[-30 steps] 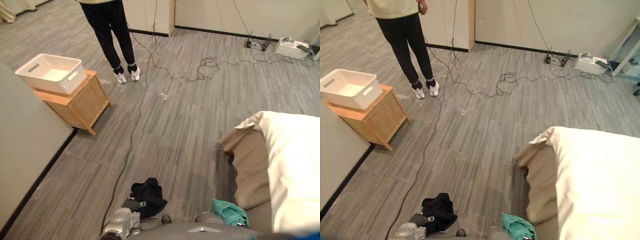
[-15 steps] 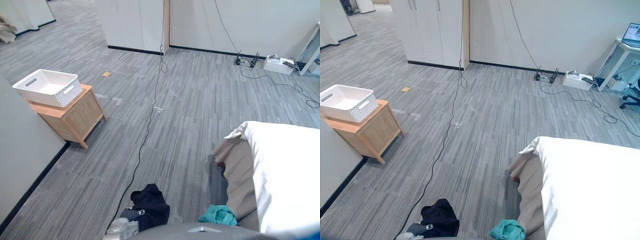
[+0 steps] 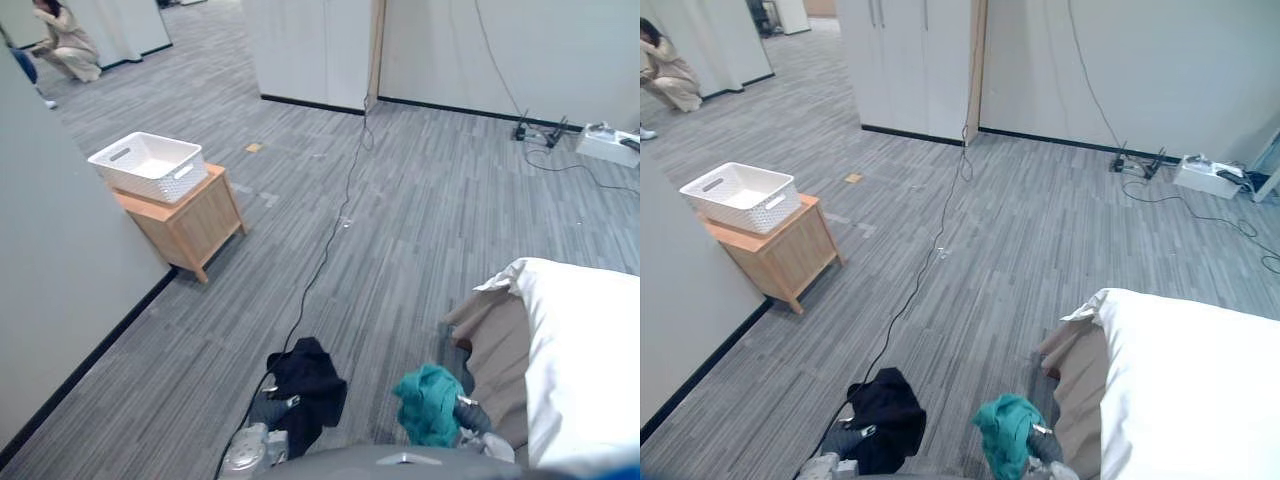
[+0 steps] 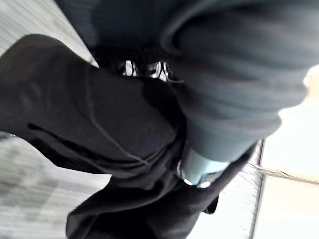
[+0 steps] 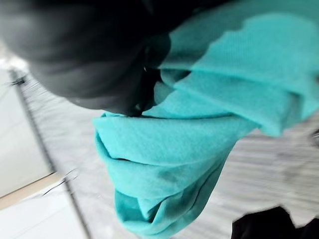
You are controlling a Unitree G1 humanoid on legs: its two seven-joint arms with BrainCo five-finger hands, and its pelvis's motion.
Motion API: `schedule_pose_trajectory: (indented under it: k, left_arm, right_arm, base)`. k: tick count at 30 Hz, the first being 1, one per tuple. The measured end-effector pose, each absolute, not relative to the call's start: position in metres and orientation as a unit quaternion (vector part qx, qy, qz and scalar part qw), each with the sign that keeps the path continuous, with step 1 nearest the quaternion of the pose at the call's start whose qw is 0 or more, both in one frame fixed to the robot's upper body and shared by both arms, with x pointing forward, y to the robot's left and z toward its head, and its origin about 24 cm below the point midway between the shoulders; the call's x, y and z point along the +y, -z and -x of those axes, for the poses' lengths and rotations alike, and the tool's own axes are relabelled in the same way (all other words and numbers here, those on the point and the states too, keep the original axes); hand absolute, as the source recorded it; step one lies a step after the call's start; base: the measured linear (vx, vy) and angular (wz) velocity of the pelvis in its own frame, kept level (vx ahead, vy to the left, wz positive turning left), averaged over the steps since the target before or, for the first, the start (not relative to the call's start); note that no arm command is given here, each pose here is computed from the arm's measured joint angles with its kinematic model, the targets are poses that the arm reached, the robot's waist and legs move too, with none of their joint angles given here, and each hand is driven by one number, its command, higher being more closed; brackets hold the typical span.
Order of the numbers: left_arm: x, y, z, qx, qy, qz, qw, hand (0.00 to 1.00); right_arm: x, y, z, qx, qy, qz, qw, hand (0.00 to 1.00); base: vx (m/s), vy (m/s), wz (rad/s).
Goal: Tidy the bed and pick cloth on bed and put in laundry
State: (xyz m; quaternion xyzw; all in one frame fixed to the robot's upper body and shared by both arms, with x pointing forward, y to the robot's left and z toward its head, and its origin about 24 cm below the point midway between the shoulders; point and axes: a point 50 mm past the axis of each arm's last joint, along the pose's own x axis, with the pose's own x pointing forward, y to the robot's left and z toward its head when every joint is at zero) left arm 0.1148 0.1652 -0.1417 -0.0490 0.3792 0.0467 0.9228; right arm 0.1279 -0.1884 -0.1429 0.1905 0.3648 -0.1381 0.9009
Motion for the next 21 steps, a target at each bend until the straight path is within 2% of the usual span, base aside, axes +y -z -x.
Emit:
schedule_pose_trajectory:
  k: [7, 12, 21]
  left_arm:
    - [0.165, 0.125, -0.136, 0.313, -0.072, 0.084, 0.943, 1.00]
    - [0.151, 0.119, -0.137, 0.288, -0.057, 0.107, 0.950, 1.00]
    - [0.147, 0.120, -0.130, 0.292, -0.044, 0.107, 0.949, 1.00]
  right_arm:
    - [-0.187, 0.133, -0.146, 0.332, 0.125, -0.164, 0.920, 1.00]
    - [-0.191, 0.120, -0.162, 0.299, 0.131, -0.153, 0.933, 1.00]
    - [-0.171, 0.128, -0.150, 0.336, 0.088, -0.120, 0.930, 1.00]
  base:
    - [0.03, 0.025, -0.12]
    - [0.10, 0.116, -0.06]
    - [0.14, 0.121, -0.10]
